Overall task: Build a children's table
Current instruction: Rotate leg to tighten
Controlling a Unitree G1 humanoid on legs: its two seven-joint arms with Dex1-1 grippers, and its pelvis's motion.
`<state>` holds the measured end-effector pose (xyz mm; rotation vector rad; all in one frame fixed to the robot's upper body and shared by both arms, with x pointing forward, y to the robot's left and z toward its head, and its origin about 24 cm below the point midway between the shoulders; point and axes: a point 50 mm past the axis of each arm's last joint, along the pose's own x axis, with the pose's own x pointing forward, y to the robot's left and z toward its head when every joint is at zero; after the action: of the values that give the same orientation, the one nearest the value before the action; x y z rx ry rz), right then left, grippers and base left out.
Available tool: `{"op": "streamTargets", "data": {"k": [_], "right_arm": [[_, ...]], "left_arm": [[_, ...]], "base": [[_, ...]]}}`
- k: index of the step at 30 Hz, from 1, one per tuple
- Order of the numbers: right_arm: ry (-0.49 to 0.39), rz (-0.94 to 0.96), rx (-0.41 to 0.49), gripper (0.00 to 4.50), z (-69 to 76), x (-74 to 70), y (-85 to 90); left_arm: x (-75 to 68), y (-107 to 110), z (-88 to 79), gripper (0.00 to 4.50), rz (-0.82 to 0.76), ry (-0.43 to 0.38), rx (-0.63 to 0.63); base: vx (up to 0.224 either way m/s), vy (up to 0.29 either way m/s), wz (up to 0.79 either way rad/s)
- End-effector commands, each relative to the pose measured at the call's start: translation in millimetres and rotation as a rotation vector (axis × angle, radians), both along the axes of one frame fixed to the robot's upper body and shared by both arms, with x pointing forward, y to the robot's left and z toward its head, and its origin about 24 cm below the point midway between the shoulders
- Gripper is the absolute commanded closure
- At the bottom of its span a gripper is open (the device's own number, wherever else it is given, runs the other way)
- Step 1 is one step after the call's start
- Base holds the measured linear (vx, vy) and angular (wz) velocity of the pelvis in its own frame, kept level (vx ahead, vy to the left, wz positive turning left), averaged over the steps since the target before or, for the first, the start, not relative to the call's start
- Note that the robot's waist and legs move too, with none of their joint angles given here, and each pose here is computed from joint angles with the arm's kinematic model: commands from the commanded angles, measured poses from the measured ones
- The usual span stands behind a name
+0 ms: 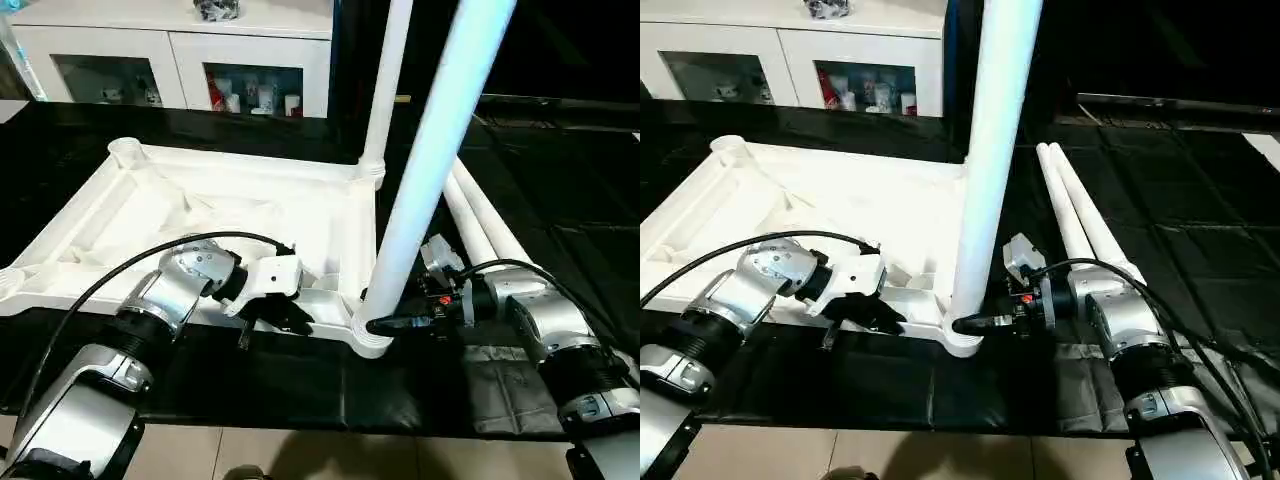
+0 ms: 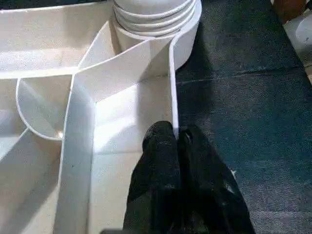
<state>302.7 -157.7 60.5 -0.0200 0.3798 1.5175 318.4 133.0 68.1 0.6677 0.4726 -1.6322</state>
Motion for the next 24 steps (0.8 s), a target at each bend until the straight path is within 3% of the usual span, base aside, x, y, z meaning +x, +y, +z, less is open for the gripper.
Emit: {"op": "streamTargets", "data": {"k": [1, 7, 14, 19, 24], "right_arm": [[0.019, 0.047, 0.003, 2.30, 2.0, -0.7, 2.3], [0.032, 0.052, 0.014, 2.38, -0.9, -4.9, 4.5], [0.024, -0.166, 0.025, 2.43, -10.5, -5.4, 19.7], [0.063, -0.500, 0.077, 2.46, -11.7, 13.9, 61.4], [0.067, -0.671, 0.056, 2.46, -7.7, 31.1, 97.6]], "left_arm": [[-3.5, -6, -3.9, 4.50, -0.050, 0.016, 0.014], [-0.4, -8, -3.7, 4.50, 0.023, 0.053, -0.032], [17.7, -24, 6.0, 4.50, 0.284, 0.026, -0.160], [30.5, -48, 17.5, 4.50, 0.521, 0.009, -0.234], [38.3, -72, 26.8, 4.50, 0.694, -0.014, -0.280]], "base": [[0.000, 0.000, 0.00], [0.000, 0.000, 0.00], [0.000, 0.000, 0.00], [0.000, 0.000, 0.00], [0.000, 0.000, 0.00]]}}
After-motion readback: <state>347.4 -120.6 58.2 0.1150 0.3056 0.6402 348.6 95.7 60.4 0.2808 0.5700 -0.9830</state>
